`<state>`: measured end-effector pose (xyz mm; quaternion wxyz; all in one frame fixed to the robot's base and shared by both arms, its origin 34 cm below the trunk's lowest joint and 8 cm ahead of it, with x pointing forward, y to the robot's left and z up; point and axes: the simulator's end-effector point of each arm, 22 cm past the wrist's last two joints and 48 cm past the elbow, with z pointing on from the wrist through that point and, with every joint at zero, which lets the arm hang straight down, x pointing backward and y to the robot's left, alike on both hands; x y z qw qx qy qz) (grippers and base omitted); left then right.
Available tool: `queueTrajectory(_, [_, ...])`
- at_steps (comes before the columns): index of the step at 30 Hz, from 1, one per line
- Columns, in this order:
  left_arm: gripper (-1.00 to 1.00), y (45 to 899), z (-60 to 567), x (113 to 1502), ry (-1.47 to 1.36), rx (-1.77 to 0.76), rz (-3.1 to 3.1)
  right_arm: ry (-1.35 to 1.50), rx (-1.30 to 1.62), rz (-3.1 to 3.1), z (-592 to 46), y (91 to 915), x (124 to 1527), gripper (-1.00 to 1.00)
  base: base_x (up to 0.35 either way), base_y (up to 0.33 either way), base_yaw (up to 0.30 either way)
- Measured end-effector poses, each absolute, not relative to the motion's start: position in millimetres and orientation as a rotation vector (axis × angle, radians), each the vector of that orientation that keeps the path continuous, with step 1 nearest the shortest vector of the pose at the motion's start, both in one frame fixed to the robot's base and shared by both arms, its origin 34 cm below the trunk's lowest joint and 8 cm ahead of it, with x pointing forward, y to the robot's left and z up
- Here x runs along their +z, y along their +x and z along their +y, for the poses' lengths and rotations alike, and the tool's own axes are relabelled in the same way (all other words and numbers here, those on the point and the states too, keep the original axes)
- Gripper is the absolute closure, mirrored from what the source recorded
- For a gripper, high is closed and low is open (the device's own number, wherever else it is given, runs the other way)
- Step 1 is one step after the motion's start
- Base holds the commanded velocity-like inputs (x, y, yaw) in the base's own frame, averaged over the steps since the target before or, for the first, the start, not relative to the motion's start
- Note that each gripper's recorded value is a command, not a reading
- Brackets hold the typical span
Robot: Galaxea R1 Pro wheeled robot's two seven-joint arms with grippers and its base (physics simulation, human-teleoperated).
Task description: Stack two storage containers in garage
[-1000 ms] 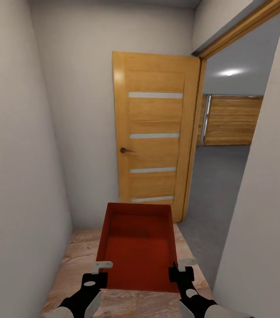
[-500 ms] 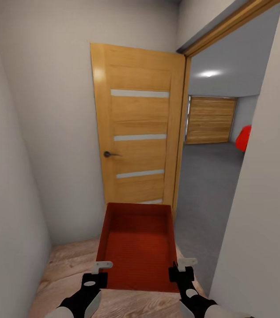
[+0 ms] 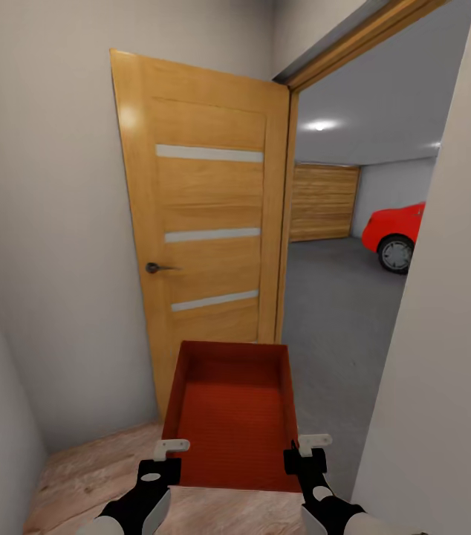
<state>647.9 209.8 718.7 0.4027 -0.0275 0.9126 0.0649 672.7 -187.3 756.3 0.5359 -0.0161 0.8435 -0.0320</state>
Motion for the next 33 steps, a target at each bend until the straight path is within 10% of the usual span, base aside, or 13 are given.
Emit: queueTrajectory(33, [1.00,645.6,209.7,716.0,-0.073,0.169,2.313,-0.043,-0.076,2.016,-187.4,671.7,754.1,1.00,0.167,0.140,-0.195])
